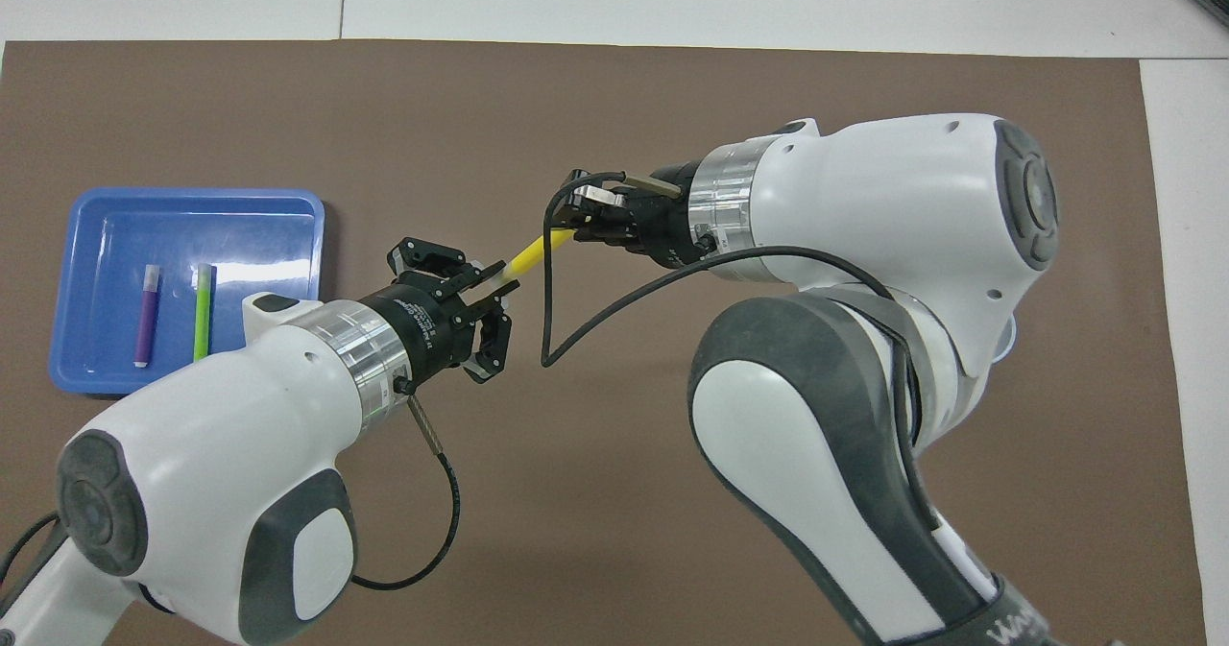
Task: Transfer and insert pens with both arms
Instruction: 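Open the left gripper to release the yellow pen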
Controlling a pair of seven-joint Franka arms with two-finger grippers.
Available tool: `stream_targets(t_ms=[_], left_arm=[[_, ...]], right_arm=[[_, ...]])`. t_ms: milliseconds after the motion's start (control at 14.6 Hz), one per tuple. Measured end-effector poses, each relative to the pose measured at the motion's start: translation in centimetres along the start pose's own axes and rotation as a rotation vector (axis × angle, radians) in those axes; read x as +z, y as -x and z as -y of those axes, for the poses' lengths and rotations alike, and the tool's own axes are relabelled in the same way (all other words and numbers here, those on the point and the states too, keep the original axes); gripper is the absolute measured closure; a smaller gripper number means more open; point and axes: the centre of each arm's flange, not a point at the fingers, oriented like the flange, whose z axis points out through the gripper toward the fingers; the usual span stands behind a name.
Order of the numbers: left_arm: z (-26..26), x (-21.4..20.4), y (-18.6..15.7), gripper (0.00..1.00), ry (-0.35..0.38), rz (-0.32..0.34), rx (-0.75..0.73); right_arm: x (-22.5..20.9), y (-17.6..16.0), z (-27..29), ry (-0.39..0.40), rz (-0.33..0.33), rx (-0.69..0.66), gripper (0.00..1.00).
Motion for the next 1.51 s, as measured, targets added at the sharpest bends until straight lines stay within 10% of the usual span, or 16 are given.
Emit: stream_targets(t_ms=[1165,1507], left_arm=[[0.23,-0.26,0.28,0.80,0.012,-0.003,0.022],[0.25,-0.55,0.40,0.32,0.015,0.000,0.025]], right_arm=[[-0.21,-0.18,0.18,-0.013,-0.021,0.002,0.81],[-0.40,-0.44,0.05,-0.012,-0.032,0.001,0.81]])
